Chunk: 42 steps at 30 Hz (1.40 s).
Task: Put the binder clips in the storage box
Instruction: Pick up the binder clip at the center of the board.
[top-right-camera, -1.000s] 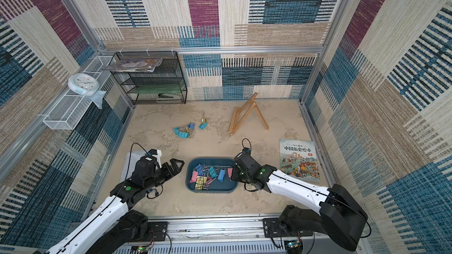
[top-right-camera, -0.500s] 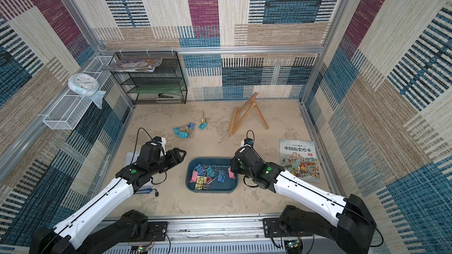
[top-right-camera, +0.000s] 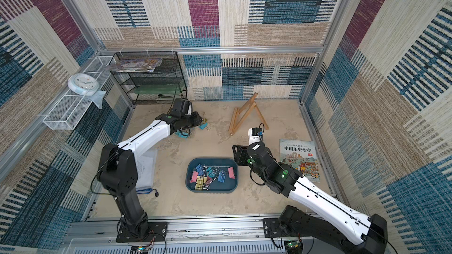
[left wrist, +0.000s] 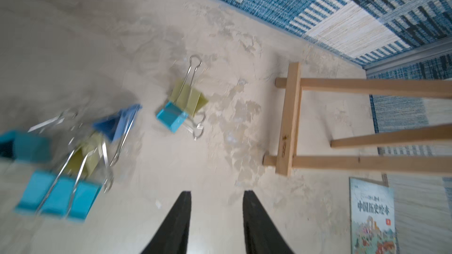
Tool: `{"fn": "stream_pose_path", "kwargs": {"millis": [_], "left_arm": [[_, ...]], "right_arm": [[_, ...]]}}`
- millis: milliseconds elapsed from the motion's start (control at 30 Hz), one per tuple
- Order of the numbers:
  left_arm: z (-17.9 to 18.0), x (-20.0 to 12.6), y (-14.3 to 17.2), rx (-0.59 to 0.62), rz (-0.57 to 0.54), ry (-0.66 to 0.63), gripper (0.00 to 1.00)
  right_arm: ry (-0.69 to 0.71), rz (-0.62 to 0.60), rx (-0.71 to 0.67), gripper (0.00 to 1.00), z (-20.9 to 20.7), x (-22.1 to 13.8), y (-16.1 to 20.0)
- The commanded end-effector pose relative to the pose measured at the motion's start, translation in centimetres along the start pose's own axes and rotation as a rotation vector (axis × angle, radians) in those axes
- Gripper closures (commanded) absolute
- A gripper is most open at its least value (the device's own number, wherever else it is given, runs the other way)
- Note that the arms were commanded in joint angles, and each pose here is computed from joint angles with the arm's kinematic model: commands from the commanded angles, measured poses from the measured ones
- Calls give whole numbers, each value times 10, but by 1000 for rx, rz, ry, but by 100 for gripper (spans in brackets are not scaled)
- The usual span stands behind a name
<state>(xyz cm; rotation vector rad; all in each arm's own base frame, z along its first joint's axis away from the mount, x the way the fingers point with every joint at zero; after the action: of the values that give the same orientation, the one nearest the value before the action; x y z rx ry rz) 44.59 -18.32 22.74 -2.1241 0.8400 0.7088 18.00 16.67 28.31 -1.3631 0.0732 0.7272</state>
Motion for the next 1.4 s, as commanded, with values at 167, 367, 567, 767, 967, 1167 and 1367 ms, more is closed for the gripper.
{"fn": "stream_pose_path", "kwargs": {"millis": [167, 367, 567, 767, 967, 1167, 1367], "left_arm": [[-6, 71, -21, 103, 19, -257, 61], [-4, 97, -29, 196, -46, -322, 58], [-5, 118, -32, 259, -52, -318, 60], [-4, 129, -34, 280, -60, -312, 77], [-8, 124, -33, 279, -41, -287, 100], [-25, 91, -30, 271, -8, -228, 100], [-73, 12, -23, 336, -40, -110, 100]], "right_arm": [[52, 7, -52, 29, -6, 2, 4], [67, -1, -26, 27, -14, -7, 12], [69, -7, -12, 25, -18, -12, 15], [77, -17, -12, 25, -19, -15, 13], [70, -7, -11, 25, -18, -12, 14], [54, -3, 6, 24, -18, -12, 16], [14, 22, 41, 15, -17, -13, 24]]}}
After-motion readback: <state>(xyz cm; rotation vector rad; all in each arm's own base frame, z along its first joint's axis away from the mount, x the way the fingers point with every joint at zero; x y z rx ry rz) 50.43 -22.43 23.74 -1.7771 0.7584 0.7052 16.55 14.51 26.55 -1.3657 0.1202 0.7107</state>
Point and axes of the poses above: each gripper's point midway between its finger pads, its own x axis out along the fingers, its own z axis along the line the jaws close on, y = z × x, the point moved 9 cm from there along -x, back along the fingers, and after that the axes turned 15 degrees about -x, right-handed, at the moved point
